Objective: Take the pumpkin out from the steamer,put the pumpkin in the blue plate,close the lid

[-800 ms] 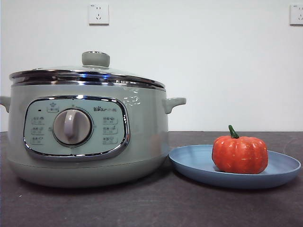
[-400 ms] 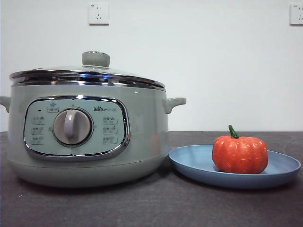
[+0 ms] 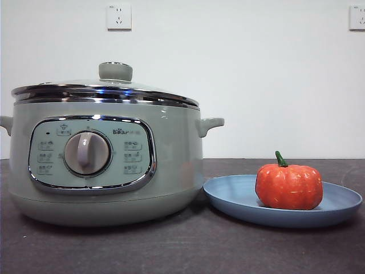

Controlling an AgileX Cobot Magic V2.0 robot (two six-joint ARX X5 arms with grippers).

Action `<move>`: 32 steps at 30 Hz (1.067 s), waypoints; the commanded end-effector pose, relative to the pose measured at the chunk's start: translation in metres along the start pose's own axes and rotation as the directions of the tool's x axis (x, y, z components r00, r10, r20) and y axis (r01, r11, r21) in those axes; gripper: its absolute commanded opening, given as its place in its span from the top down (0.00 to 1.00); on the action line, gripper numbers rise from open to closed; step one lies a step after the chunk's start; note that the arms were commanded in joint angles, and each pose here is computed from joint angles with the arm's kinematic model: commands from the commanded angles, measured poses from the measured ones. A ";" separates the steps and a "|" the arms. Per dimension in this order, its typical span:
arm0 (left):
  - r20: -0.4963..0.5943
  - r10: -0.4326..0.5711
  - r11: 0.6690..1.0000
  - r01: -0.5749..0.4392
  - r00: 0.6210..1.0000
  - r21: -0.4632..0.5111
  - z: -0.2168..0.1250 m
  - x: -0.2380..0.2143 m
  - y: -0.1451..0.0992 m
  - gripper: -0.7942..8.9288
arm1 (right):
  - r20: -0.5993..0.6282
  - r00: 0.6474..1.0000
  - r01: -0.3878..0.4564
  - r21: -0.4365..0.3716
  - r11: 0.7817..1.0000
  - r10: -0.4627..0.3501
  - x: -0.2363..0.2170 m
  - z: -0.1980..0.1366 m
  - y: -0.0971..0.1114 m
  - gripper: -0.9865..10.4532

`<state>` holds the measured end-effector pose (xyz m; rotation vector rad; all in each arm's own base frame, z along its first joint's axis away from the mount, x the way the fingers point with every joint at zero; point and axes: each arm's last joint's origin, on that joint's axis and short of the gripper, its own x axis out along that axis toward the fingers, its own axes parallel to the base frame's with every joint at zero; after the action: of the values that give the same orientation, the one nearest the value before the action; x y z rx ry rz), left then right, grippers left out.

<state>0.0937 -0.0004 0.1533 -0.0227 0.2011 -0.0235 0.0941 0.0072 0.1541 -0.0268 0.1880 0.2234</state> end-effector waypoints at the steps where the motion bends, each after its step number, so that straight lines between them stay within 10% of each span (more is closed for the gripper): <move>1: -0.012 0.003 1.000 -0.003 1.000 -0.007 -0.005 0.002 0.000 0.92 | 0.001 1.000 0.001 0.025 1.000 -0.001 0.000 -0.003 0.000 0.91; 32: -0.012 0.003 1.000 -0.003 1.000 -0.007 -0.005 0.002 0.000 0.92 | -0.016 1.000 0.001 0.028 1.000 0.000 0.001 -0.004 0.000 0.91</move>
<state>0.0937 -0.0004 0.1533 -0.0227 0.2011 -0.0232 0.0941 0.0072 0.1539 -0.0139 0.1913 0.2226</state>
